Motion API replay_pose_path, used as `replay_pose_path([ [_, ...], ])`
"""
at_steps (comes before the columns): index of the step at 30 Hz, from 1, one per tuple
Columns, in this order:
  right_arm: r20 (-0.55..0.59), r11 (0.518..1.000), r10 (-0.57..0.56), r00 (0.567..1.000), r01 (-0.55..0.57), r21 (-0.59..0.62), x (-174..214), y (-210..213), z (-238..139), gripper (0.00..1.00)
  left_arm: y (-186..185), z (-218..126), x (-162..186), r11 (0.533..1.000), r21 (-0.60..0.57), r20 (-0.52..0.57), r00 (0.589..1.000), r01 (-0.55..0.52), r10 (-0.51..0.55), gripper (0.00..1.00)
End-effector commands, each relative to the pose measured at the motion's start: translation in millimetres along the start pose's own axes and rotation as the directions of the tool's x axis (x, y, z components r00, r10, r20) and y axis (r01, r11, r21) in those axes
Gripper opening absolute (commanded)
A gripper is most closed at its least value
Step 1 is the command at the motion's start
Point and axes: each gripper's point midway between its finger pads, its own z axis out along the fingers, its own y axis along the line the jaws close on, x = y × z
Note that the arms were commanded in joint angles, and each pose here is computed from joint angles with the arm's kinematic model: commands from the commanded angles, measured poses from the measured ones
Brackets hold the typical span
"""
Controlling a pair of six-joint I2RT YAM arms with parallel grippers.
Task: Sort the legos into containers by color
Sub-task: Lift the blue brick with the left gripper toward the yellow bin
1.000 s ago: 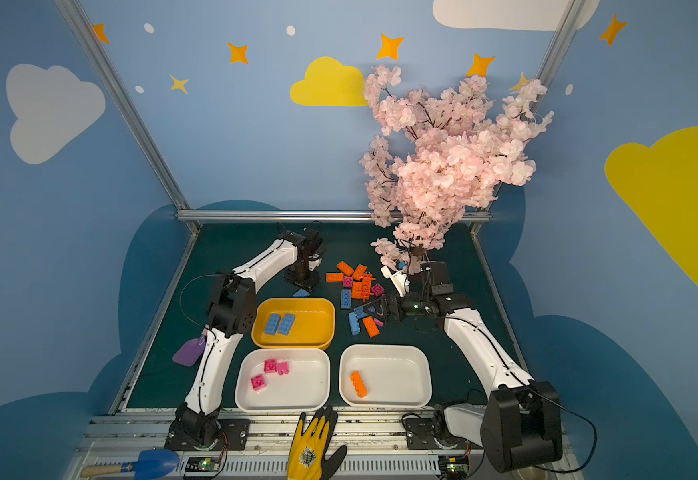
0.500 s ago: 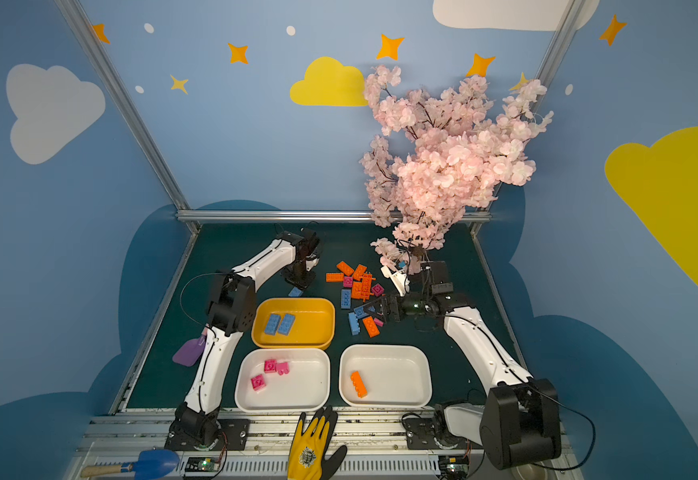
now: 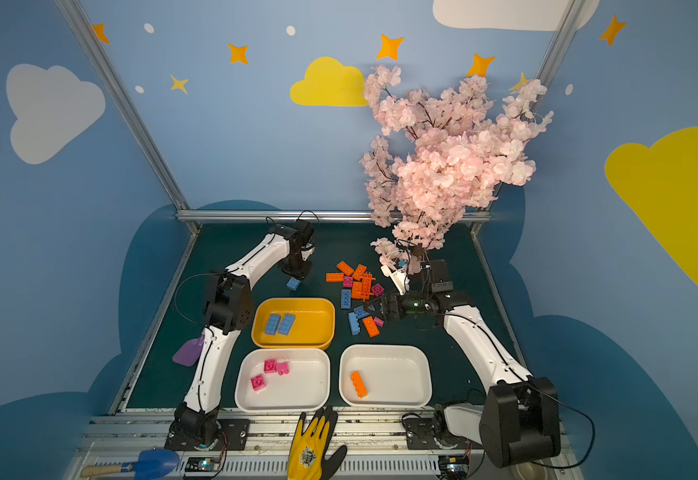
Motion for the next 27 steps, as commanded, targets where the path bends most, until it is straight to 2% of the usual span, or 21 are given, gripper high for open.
replay_pose_path([
  [1,0.017,1.000,-0.019,1.000,0.019,-0.010,-12,4,-4,0.93,-5,2,0,0.999,0.037,-0.013,1.000,0.013,-0.012,0.31],
  [15,0.017,1.000,-0.019,1.000,0.019,-0.012,-13,5,-5,0.93,-12,42,4,0.997,0.055,-0.063,0.996,0.062,-0.059,0.38],
  [17,0.016,1.000,-0.019,1.000,0.019,-0.013,-13,6,-5,0.93,-11,41,4,0.996,0.055,-0.062,0.996,0.068,-0.065,0.42],
  [19,0.015,1.000,-0.019,1.000,0.019,-0.014,-12,6,-5,0.93,-11,36,5,0.996,0.055,-0.066,0.996,0.070,-0.066,0.54],
  [21,0.011,1.000,-0.016,1.000,0.016,-0.015,-10,6,-5,0.93,-9,31,9,0.997,0.046,-0.076,0.995,0.068,-0.064,0.60],
  [24,0.012,1.000,-0.015,1.000,0.015,-0.014,-9,7,-5,0.93,-10,22,17,0.997,0.051,-0.091,0.994,0.065,-0.060,0.62],
  [27,0.012,1.000,-0.017,1.000,0.017,-0.014,-8,7,-6,0.93,-12,18,27,0.996,0.063,-0.104,0.993,0.067,-0.060,0.59],
])
